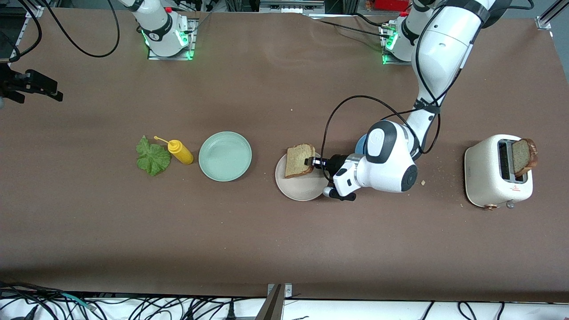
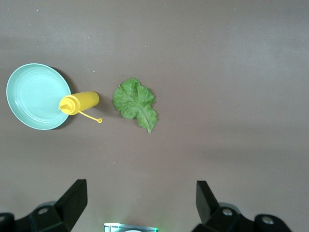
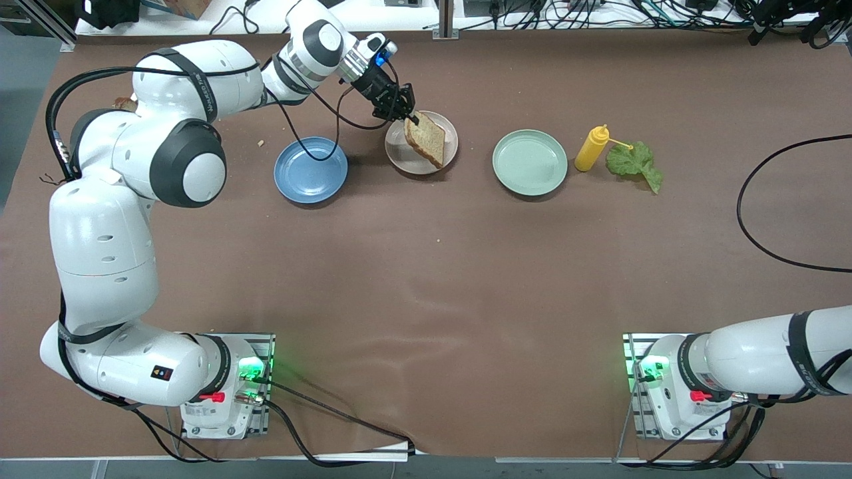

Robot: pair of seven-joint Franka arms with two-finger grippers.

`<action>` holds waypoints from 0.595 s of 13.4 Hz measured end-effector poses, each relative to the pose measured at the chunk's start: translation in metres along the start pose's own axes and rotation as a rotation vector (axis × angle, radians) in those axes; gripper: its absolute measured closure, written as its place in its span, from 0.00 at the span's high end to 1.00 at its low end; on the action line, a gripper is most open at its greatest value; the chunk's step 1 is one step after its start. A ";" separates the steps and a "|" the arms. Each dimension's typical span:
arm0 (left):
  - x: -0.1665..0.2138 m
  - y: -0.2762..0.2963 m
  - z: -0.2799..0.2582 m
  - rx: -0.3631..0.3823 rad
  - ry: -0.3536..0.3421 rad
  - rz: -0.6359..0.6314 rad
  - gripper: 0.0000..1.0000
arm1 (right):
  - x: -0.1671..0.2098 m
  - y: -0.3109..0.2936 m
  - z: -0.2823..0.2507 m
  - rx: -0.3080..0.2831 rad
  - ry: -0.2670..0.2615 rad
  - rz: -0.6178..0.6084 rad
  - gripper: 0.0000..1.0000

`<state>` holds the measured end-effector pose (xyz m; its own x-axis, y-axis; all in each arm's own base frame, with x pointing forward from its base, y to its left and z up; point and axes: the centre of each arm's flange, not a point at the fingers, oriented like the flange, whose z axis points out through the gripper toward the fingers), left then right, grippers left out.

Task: Make sandwich in beige plate with both arms
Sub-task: 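Lower the toast onto the beige plate and open the left gripper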

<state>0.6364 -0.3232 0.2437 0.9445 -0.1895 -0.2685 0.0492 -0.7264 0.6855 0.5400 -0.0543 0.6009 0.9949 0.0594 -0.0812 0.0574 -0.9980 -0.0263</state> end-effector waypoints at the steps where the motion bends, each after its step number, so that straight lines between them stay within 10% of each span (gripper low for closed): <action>1: 0.001 -0.003 0.002 0.000 -0.003 -0.004 0.08 | 0.000 0.000 0.000 0.000 0.000 0.000 1.00; 8: 0.006 -0.022 0.018 0.005 -0.013 -0.031 0.14 | 0.000 0.000 0.000 0.000 0.000 0.000 1.00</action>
<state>0.6352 -0.3197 0.2148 0.9382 -0.1755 -0.2983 0.0766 -0.7352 0.6735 0.5400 -0.0543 0.6009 0.9949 0.0594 -0.0813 0.0574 -0.9980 -0.0263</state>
